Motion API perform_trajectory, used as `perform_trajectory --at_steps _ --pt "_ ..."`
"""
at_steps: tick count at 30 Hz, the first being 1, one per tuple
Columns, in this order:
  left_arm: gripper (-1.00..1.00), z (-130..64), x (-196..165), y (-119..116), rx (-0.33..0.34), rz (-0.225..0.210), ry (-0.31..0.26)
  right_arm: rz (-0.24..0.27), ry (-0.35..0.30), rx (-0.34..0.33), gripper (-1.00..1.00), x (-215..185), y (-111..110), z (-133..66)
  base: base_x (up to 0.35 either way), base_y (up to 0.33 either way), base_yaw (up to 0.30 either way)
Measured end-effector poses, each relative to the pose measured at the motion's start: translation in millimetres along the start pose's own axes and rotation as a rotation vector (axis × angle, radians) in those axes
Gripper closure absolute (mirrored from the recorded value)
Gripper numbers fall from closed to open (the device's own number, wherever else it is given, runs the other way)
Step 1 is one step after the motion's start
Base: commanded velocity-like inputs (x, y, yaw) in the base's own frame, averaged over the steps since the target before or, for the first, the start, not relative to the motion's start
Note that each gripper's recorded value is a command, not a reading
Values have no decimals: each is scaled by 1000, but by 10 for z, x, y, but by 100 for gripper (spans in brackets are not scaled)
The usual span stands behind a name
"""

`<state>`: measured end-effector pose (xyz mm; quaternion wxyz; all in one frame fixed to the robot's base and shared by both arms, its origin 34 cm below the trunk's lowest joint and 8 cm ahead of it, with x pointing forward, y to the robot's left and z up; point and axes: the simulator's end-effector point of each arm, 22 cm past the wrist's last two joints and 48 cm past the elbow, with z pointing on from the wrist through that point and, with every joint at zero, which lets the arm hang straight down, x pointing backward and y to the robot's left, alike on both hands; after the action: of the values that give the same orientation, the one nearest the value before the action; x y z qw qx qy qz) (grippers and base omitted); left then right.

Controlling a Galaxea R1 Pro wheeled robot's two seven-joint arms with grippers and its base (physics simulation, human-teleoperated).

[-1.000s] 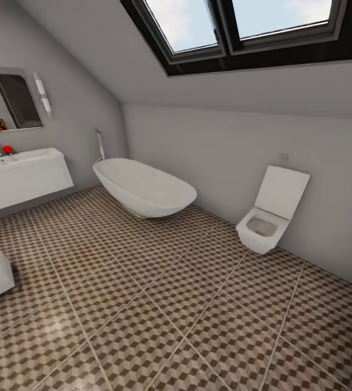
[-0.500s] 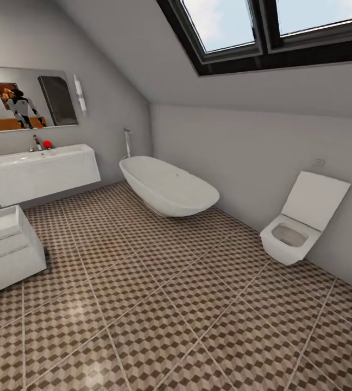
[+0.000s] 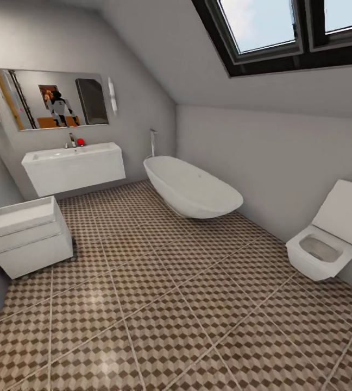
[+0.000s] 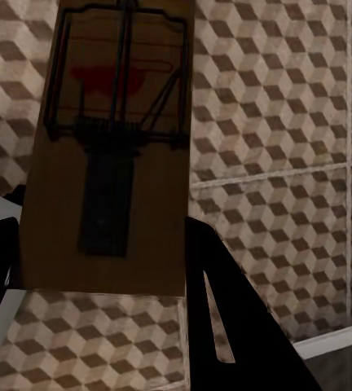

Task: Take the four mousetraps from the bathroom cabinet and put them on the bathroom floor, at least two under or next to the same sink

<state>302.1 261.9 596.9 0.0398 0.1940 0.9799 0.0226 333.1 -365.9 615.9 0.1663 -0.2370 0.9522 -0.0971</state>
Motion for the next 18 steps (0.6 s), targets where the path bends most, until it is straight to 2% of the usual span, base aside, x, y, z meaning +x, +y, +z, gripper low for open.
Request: perform_trajectory --at_steps 18 --pt "100 -19 -48 22 -6 0 -12 1 -11 7 100 -45 -31 -9 0 0 280"
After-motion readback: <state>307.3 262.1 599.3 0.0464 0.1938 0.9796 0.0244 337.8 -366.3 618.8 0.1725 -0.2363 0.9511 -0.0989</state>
